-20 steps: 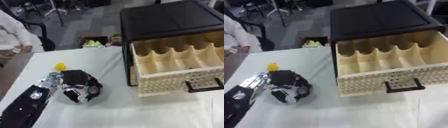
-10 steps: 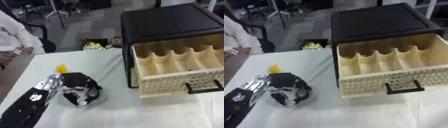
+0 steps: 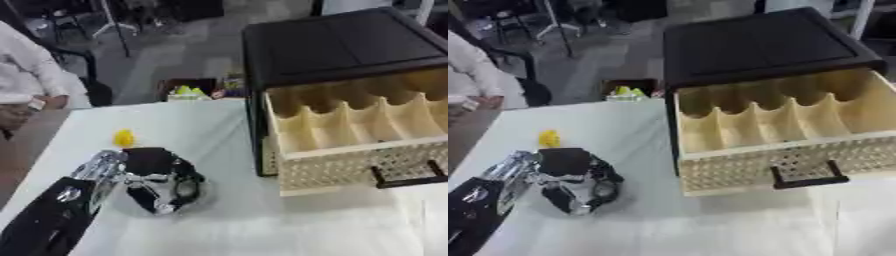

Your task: Pick up objects from table and place into drawer.

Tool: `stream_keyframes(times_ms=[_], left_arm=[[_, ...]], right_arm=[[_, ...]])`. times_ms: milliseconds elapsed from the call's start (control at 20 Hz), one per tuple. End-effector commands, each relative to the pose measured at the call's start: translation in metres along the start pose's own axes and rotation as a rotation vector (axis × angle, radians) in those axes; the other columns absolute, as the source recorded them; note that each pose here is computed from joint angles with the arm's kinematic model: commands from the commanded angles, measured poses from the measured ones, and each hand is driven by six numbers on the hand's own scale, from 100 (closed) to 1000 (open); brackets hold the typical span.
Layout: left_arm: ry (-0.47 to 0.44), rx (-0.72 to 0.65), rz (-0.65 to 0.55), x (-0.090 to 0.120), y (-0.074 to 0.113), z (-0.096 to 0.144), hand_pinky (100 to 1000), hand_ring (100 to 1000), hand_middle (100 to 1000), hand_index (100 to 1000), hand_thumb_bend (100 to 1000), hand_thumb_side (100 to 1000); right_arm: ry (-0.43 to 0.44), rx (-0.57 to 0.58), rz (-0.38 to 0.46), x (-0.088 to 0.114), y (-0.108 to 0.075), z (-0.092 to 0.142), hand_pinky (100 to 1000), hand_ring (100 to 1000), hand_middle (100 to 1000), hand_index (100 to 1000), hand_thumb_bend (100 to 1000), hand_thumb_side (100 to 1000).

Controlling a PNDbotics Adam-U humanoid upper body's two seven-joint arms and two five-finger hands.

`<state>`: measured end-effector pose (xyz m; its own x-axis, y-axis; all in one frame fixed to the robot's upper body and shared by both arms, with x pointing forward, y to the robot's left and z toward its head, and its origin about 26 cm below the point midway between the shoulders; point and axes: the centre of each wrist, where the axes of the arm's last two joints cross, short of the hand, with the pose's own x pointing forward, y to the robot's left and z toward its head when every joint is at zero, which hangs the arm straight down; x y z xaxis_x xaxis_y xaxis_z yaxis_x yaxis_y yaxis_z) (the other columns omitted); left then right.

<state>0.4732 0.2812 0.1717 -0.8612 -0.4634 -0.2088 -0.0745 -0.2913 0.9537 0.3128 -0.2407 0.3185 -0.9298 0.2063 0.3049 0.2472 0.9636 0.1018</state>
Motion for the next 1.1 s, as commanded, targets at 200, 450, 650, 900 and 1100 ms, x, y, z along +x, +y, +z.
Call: stream_keyframes(times_ms=[200, 450, 650, 900, 1100], left_arm=[[-0.008, 0.01, -0.001, -0.009, 0.024, 0.016, 120, 341, 480, 925, 100, 481], [-0.023, 0.026, 0.029, -0.01, 0.033, 0.021, 107, 332, 471, 922, 100, 454], [-0.04, 0.042, 0.05, -0.011, 0.039, 0.024, 100, 324, 463, 919, 100, 432], [-0.075, 0.083, 0.072, -0.011, 0.055, 0.03, 100, 310, 447, 915, 100, 408], [-0.114, 0.125, 0.087, -0.012, 0.074, 0.038, 100, 308, 446, 916, 100, 373]], right_arm=[[-0.032, -0.01, 0.001, 0.006, -0.001, -0.005, 302, 476, 442, 603, 868, 987], [-0.029, -0.015, -0.001, 0.006, -0.001, -0.004, 309, 478, 445, 603, 868, 987], [-0.028, -0.019, -0.002, 0.006, 0.0, -0.004, 316, 481, 448, 603, 868, 987], [-0.025, -0.023, -0.001, 0.005, 0.0, -0.003, 322, 483, 451, 604, 868, 987], [-0.021, -0.025, 0.001, 0.005, -0.001, -0.002, 325, 484, 452, 604, 868, 987]])
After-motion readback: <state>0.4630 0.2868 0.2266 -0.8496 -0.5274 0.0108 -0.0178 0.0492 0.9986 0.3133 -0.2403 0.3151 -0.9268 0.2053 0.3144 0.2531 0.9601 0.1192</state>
